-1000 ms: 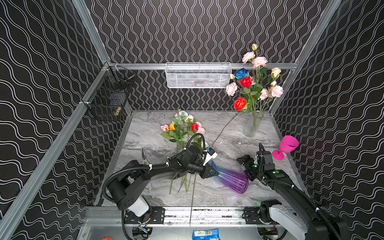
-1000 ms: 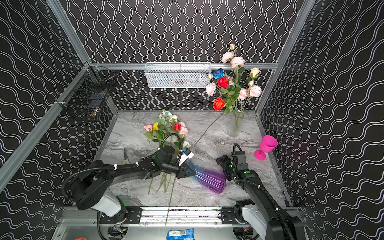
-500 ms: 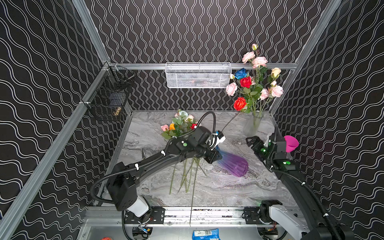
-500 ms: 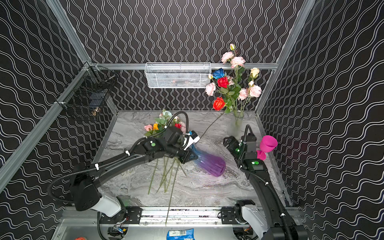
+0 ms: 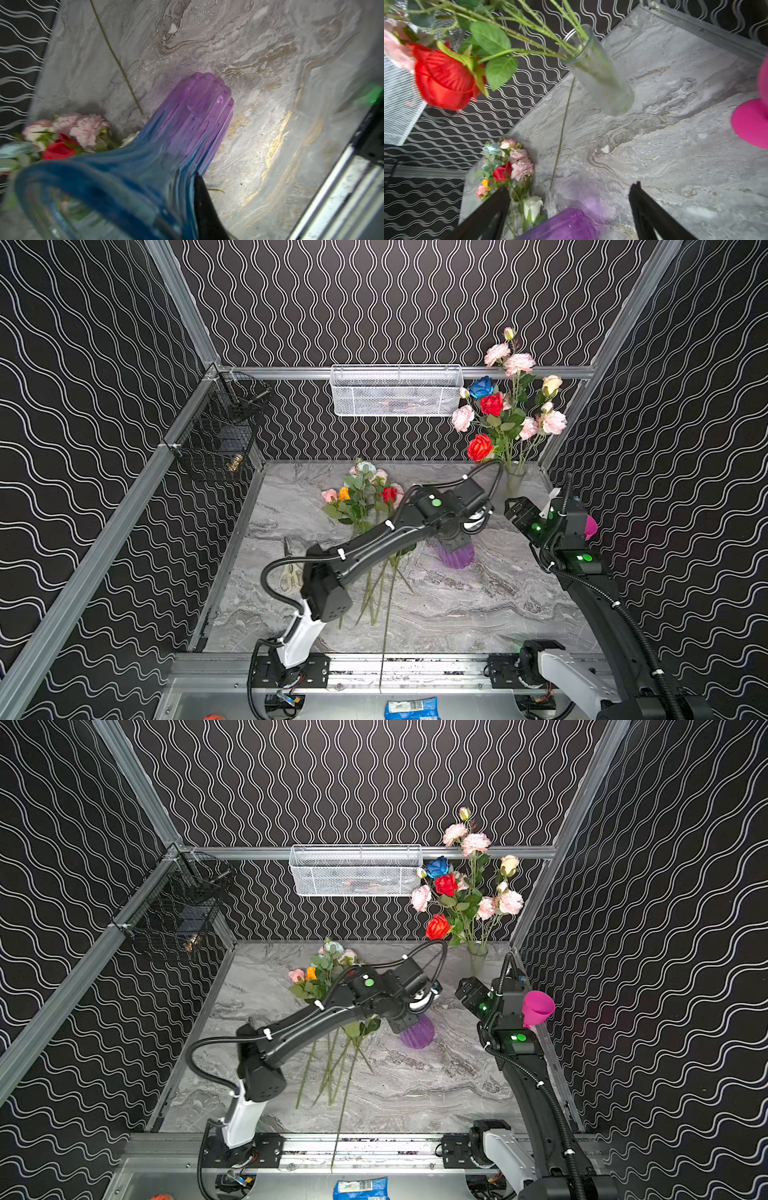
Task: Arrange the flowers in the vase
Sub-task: 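Stand the blue-purple vase upright on the table and open the left gripper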
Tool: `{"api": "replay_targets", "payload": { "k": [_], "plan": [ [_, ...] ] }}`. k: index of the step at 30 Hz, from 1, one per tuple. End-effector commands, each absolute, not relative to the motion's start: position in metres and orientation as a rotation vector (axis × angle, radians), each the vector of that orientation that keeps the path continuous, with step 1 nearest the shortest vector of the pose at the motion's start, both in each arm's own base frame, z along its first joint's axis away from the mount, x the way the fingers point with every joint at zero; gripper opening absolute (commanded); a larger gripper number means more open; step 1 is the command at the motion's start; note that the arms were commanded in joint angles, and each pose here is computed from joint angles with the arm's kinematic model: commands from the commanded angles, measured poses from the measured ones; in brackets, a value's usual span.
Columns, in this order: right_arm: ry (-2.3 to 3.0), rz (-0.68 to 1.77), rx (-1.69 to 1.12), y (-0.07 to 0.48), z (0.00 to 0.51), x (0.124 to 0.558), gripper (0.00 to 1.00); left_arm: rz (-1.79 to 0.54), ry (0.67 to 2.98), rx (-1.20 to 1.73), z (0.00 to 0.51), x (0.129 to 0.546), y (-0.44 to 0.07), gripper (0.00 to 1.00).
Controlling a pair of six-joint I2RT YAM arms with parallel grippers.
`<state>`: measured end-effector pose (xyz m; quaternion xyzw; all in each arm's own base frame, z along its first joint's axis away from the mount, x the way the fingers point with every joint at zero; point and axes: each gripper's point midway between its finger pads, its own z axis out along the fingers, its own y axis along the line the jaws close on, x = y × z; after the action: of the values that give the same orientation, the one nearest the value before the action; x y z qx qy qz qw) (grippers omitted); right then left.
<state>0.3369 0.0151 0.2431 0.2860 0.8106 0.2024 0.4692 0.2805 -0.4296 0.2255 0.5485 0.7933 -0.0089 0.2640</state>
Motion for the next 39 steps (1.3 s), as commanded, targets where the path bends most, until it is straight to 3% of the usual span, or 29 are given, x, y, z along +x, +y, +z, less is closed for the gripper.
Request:
{"api": "replay_targets", "payload": {
  "k": [1, 4, 10, 19, 22, 24, 28, 34, 37, 39],
  "plan": [
    [2.003, 0.472, 0.707, 0.008, 0.235, 0.332, 0.92, 0.230, 2.007, 1.635, 0.228, 0.286, -0.423, 0.00],
    [2.008, 0.506, 0.712, 0.006, 0.230, 0.330, 0.92, 0.331, 1.920, 1.709, 0.223, 0.282, -0.429, 0.00],
    [2.037, 0.538, 0.724, 0.003, 0.219, 0.330, 0.92, 0.312, 1.836, 1.919, 0.217, 0.256, -0.429, 0.00],
    [2.045, 0.557, 0.706, 0.006, 0.219, 0.325, 0.92, 0.235, 1.865, 2.090, 0.193, 0.233, -0.426, 0.00],
    [2.051, 0.554, 0.704, 0.006, 0.218, 0.325, 0.92, 0.272, 1.866, 2.086, 0.191, 0.236, -0.424, 0.09],
    [2.051, 0.567, 0.701, 0.007, 0.217, 0.325, 0.92, 0.269, 1.858, 2.074, 0.194, 0.237, -0.425, 0.25],
    [2.051, 0.583, 0.694, 0.009, 0.217, 0.326, 0.93, 0.266, 1.824, 2.003, 0.210, 0.243, -0.431, 0.47],
    [2.049, 0.583, 0.680, 0.010, 0.221, 0.327, 0.94, 0.235, 1.742, 1.924, 0.235, 0.240, -0.442, 0.64],
    [2.050, 0.594, 0.660, 0.013, 0.225, 0.326, 0.94, 0.214, 1.713, 1.817, 0.264, 0.243, -0.440, 0.76],
    [2.056, 0.591, 0.657, 0.013, 0.225, 0.325, 0.94, 0.179, 1.671, 1.724, 0.293, 0.243, -0.436, 0.78]
  ]
}}
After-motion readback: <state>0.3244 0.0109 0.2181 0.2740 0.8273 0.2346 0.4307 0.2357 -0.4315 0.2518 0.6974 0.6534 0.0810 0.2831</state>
